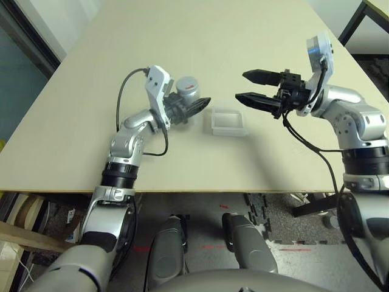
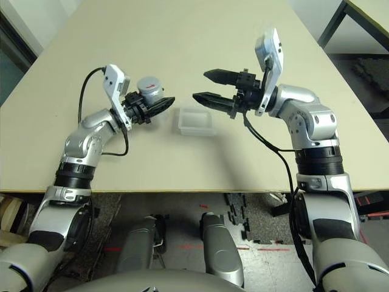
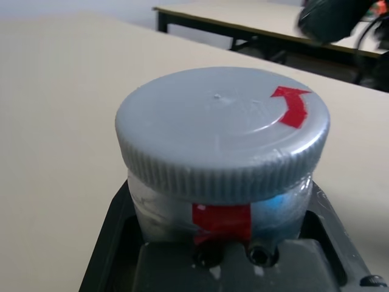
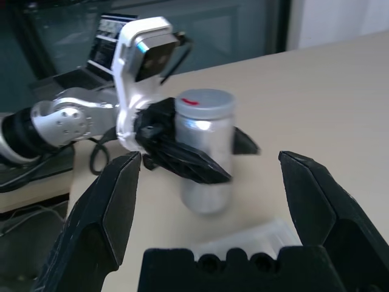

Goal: Pour the medicine from the bottle into the box.

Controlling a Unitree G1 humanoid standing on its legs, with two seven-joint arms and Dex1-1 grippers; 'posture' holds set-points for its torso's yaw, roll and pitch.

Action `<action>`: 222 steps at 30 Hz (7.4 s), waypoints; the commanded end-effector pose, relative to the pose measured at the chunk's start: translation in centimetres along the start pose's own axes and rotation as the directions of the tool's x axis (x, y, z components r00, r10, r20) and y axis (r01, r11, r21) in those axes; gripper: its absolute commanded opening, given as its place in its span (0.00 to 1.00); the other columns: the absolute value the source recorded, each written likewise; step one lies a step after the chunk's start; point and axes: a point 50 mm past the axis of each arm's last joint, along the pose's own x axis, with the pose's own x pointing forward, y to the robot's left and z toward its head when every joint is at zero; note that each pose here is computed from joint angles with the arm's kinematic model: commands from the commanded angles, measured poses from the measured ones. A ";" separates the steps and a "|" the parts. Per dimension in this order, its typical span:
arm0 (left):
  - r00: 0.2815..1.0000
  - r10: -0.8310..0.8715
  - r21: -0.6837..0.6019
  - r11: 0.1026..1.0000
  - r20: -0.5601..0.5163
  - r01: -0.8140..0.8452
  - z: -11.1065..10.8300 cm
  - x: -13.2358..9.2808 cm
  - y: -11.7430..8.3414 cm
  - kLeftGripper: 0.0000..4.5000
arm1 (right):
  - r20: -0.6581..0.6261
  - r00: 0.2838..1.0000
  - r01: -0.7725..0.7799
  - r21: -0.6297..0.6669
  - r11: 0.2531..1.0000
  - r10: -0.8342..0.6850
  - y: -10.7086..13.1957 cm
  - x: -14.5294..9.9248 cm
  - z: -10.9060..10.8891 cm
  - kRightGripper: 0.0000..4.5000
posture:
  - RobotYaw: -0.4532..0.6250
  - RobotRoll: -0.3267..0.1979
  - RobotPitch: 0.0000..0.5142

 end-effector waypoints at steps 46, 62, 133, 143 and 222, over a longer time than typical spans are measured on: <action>0.970 -0.239 0.052 0.969 -0.033 0.241 0.3 2.9 -1.7 0.58 | -0.039 0.988 -0.151 -0.017 0.988 0.150 -1.8 5.3 -0.2 0.58 | 0.20 0.62 0.28; 0.964 -0.263 0.036 0.964 -0.029 0.264 0.4 2.7 -2.1 0.58 | -0.008 0.892 -0.450 -0.096 0.888 0.451 -1.4 7.0 0.7 0.58 | 0.22 0.62 0.30; 0.972 -0.232 0.027 0.972 -0.033 0.233 0.0 2.3 -1.9 0.58 | -0.071 0.975 -0.213 -0.022 0.977 0.211 -4.6 0.8 0.7 1.00 | 0.22 0.62 0.32; 0.968 -0.248 0.029 0.968 -0.034 0.249 -0.1 2.7 -2.2 0.58 | -0.024 0.966 -0.257 -0.045 0.965 0.257 -3.7 3.7 0.6 1.00 | 0.21 0.62 0.32; 0.969 -0.245 0.018 0.969 -0.024 0.245 0.0 2.7 -2.4 0.58 | -0.067 0.990 -0.126 0.003 0.992 0.126 -4.8 -0.8 -0.5 1.00 | 0.22 0.62 0.34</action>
